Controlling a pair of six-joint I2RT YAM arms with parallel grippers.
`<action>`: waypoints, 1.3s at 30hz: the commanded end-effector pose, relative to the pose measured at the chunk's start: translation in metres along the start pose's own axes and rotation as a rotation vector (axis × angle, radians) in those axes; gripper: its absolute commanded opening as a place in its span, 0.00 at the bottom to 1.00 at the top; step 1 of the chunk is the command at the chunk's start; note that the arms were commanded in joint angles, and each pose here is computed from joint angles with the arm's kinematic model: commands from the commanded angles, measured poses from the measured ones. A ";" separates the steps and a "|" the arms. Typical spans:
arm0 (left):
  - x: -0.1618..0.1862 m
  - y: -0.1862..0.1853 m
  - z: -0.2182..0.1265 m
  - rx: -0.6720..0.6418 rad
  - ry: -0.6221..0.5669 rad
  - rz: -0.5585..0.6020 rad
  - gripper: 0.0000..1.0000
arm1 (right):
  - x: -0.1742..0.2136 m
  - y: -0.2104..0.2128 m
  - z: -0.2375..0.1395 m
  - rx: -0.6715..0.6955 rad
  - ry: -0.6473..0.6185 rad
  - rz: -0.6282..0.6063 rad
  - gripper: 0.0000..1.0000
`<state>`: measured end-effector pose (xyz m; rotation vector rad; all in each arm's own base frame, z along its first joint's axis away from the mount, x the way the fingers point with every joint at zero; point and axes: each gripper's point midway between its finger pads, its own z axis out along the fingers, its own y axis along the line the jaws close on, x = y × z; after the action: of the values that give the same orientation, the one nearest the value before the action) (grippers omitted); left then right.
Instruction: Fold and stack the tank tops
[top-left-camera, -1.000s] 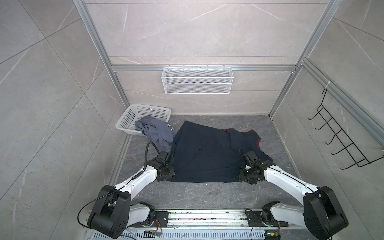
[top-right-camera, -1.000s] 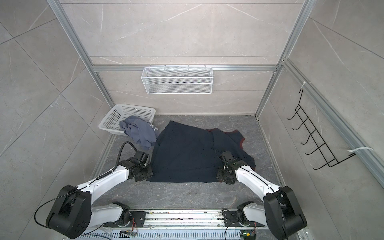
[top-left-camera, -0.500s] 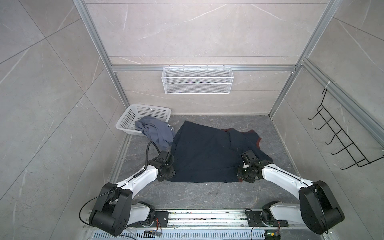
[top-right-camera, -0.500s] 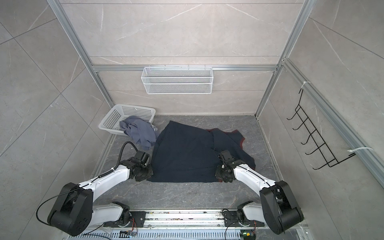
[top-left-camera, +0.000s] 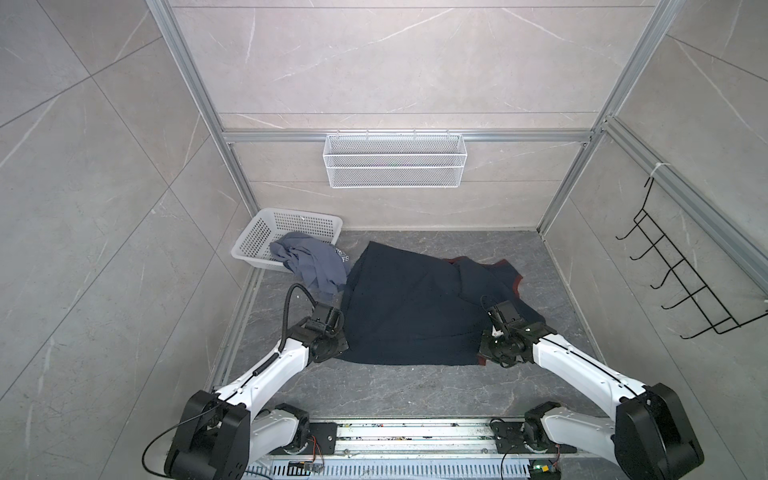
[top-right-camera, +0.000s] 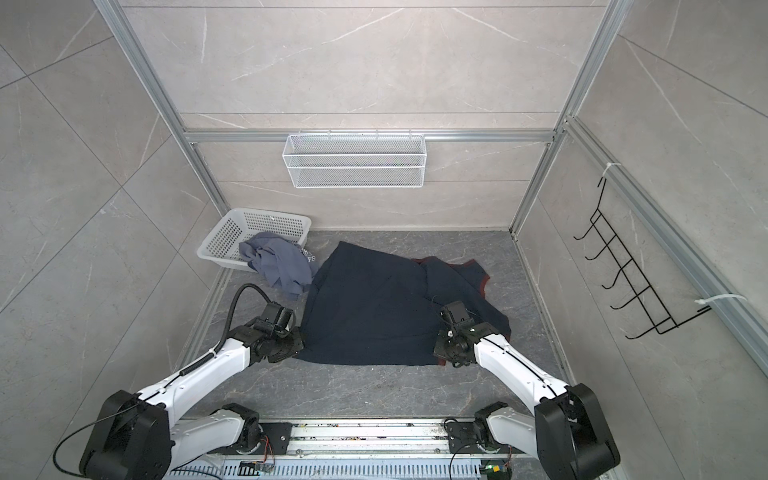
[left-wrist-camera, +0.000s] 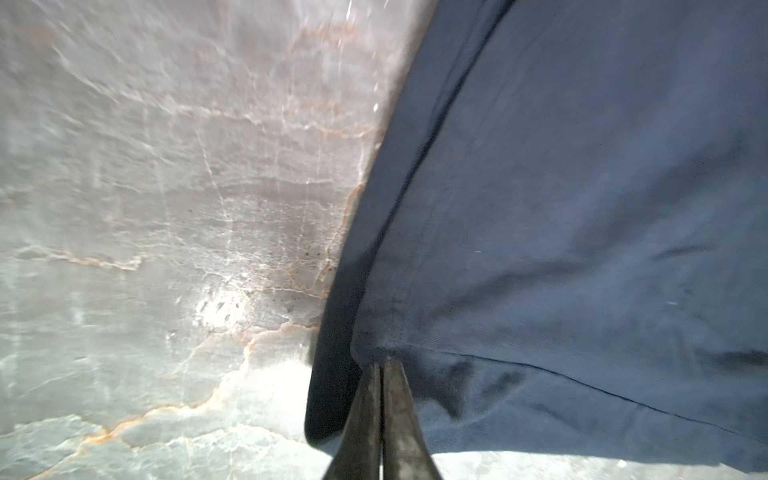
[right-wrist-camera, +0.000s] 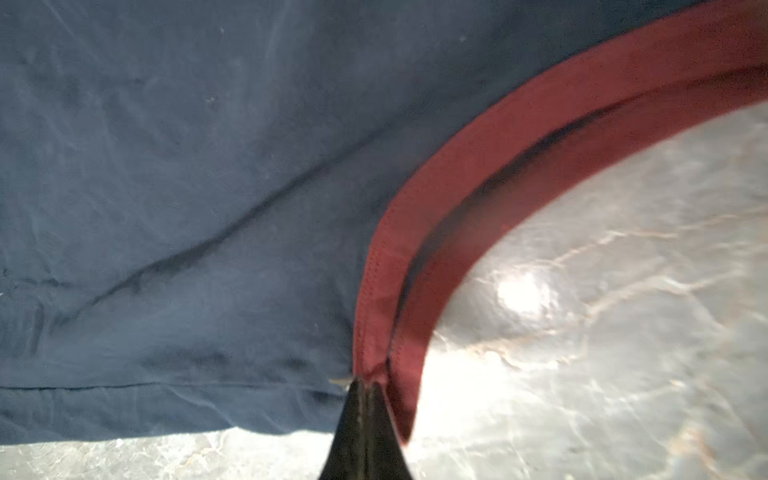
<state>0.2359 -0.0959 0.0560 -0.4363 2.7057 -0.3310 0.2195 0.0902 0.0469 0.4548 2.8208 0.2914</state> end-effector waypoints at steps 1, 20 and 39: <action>0.000 0.004 -0.008 -0.004 -0.022 0.008 0.00 | -0.004 -0.005 -0.014 0.036 -0.031 -0.020 0.00; -0.003 0.002 -0.013 0.051 -0.095 -0.020 0.00 | 0.009 0.012 0.005 -0.082 0.025 -0.018 0.34; -0.002 0.003 -0.012 0.052 -0.098 -0.022 0.00 | 0.012 -0.002 0.033 0.035 0.084 0.006 0.37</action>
<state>0.2292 -0.0896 0.0648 -0.4364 2.6133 -0.3657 0.2217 0.1037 0.0194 0.4445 2.8834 0.3449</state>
